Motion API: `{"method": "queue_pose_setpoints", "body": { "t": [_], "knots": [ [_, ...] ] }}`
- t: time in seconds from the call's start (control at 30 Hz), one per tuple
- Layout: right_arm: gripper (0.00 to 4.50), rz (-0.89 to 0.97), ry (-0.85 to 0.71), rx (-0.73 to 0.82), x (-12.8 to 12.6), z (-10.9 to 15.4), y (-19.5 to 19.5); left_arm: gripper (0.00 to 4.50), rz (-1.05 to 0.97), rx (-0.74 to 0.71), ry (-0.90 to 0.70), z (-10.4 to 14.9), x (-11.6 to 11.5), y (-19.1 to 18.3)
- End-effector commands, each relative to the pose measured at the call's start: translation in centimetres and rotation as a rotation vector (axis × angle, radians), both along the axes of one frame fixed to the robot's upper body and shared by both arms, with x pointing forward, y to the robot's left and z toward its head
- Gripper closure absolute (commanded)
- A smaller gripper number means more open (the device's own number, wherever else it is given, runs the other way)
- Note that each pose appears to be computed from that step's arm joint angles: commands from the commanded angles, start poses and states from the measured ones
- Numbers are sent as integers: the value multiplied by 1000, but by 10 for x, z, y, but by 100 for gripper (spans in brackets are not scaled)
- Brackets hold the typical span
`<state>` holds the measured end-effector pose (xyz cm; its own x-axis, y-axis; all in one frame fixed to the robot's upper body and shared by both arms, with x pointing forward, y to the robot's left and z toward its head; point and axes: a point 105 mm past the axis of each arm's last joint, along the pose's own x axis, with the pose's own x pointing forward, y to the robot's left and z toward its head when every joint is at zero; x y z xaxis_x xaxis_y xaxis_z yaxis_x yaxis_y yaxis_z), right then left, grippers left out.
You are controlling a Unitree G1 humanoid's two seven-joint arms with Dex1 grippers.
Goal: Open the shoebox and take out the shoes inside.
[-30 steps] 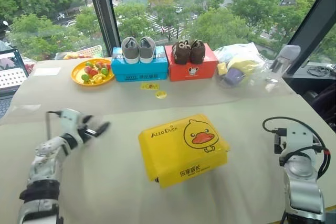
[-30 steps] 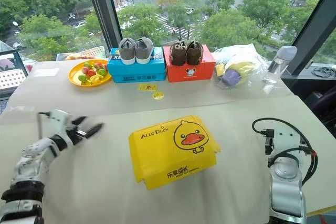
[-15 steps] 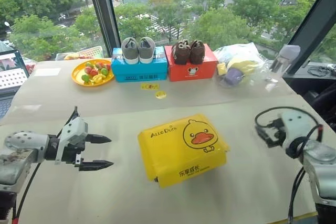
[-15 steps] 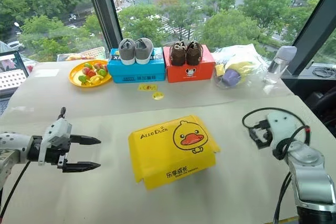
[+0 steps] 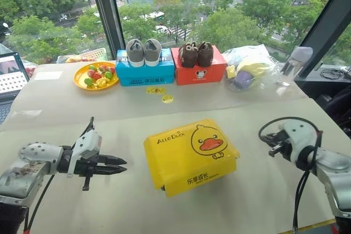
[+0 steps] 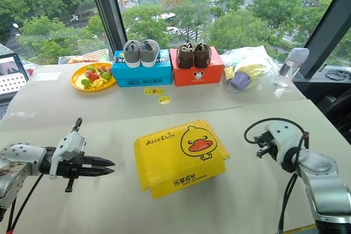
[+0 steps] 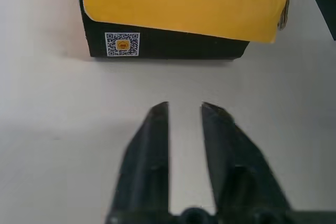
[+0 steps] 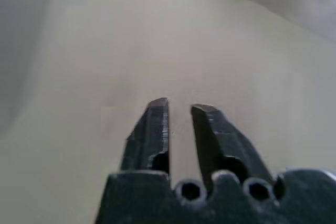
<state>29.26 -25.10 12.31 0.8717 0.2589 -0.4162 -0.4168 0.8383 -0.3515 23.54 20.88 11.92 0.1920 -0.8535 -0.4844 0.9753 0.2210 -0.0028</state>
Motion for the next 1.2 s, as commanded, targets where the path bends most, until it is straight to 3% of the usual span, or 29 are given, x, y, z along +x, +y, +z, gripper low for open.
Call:
{"method": "queue_pose_setpoints", "body": {
  "t": [0.03, 0.47, 0.73, 0.93, 1.2],
  "knots": [
    [447, 161, -45, -4, 2, 13, 37, 447, -54, -4, -19, 2, -4, -7],
    [447, 401, 74, -96, -1, -17, 83, 447, -167, -28, -53, -18, 3, -59],
    [447, 538, 84, -70, -12, -8, 116, 447, -145, 26, -93, -18, 30, -48],
    [447, 556, 50, -53, 5, -2, 137, 447, -104, 64, -164, -10, 65, -39],
    [447, 557, 55, -53, 27, -9, 154, 447, -104, 81, -206, -6, 79, -36]
  ]
}}
